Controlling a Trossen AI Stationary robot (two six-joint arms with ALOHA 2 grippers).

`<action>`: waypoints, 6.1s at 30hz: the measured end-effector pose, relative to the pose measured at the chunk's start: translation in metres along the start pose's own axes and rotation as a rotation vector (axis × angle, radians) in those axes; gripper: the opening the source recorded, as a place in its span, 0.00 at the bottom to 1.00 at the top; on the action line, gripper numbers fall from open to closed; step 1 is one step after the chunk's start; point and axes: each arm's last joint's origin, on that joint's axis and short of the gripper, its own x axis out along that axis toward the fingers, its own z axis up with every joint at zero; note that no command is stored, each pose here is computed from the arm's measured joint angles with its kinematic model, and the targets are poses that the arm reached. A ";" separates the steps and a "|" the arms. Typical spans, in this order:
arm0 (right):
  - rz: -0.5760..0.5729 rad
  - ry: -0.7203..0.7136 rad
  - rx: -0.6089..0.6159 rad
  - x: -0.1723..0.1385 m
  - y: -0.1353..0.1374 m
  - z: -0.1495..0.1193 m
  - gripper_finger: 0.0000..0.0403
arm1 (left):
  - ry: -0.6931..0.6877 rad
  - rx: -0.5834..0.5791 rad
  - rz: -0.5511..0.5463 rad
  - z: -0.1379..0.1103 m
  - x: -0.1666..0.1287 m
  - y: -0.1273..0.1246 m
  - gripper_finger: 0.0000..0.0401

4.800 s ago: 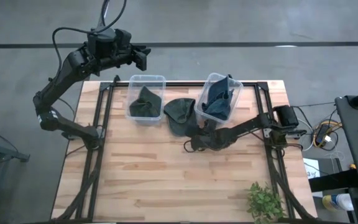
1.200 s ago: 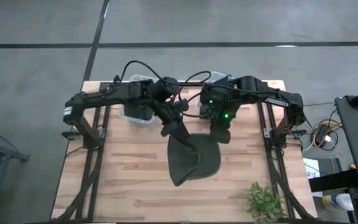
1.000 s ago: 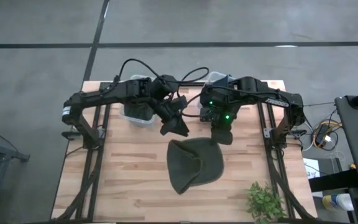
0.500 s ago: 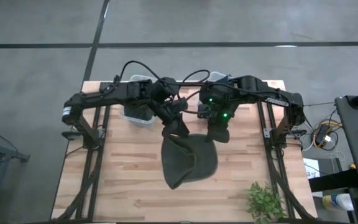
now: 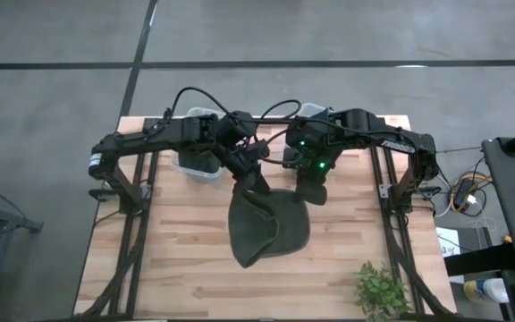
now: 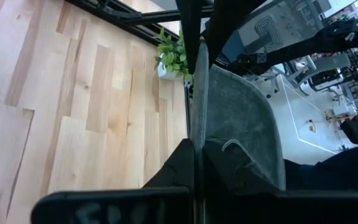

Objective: Pick & Place hat
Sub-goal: Put the gray cap into the left transparent bin

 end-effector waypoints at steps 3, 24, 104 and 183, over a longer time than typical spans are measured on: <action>-0.002 -0.004 -0.002 0.000 0.000 0.000 0.03 | 0.000 0.009 -0.001 0.000 0.000 0.000 0.03; -0.157 -0.181 0.106 -0.036 -0.013 -0.004 0.52 | -0.149 -0.008 0.335 -0.004 -0.071 0.009 0.01; -0.194 -0.943 0.256 -0.051 -0.073 0.099 0.02 | -0.775 0.222 1.063 -0.053 -0.234 -0.058 0.35; -0.127 -0.763 0.298 0.056 -0.229 0.178 0.48 | -0.718 0.141 1.052 -0.060 -0.230 -0.053 0.35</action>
